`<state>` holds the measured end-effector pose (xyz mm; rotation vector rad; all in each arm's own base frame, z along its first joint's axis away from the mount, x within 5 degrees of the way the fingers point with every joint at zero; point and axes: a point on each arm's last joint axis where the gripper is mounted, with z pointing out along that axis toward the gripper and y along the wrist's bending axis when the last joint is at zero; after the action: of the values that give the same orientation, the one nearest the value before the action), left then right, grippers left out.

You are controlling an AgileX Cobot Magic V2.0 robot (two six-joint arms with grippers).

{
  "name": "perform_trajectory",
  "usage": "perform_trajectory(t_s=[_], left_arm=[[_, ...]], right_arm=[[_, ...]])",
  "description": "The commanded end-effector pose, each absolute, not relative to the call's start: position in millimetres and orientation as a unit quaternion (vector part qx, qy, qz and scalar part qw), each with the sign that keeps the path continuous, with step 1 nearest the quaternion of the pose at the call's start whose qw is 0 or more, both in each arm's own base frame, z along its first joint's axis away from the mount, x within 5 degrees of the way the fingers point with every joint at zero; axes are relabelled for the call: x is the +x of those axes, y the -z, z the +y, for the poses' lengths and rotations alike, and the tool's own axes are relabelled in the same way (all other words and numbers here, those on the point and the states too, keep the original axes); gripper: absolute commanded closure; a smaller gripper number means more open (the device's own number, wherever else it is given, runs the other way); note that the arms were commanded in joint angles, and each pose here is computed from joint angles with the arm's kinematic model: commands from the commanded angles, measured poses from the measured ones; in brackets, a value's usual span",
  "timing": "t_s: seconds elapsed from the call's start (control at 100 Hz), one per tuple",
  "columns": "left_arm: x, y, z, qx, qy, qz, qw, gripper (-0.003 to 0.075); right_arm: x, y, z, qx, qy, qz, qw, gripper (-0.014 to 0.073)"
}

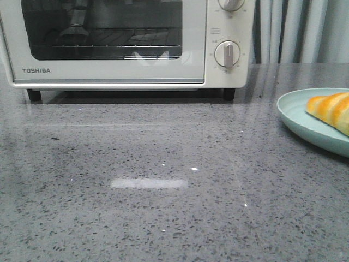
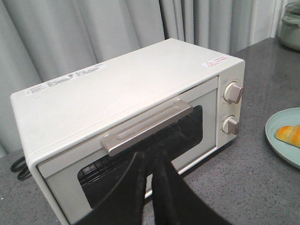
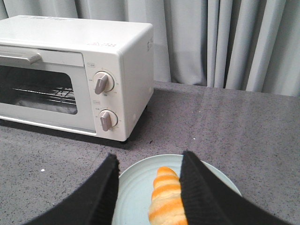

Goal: Put bread in oven
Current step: 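Pull the oven door handle down with the left gripper to open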

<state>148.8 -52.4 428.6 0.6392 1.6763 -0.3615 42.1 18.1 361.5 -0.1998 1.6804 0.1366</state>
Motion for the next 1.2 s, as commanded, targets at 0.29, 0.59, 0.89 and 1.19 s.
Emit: perform_trajectory(t_s=[0.29,0.59,0.89,1.19], left_arm=[[223.7,-460.1,-80.4,0.326,0.228,0.708,0.583,0.0740],[263.8,-443.1,-122.6,0.380,0.200,0.720,0.544,0.0740],[281.8,-435.1,-126.0,0.366,0.175,0.725,0.557,0.0740],[293.0,-421.8,-129.3,0.371,0.174,0.737,0.537,0.0740]], right_arm=[[43.5,-376.8,17.5,-0.082,-0.061,0.714,0.692,0.0319],[43.5,-376.8,17.5,-0.082,-0.061,0.714,0.692,0.0319],[43.5,-376.8,17.5,-0.082,-0.061,0.714,0.692,0.0319],[43.6,-377.8,17.1,-0.081,-0.059,0.711,0.696,0.0319]])
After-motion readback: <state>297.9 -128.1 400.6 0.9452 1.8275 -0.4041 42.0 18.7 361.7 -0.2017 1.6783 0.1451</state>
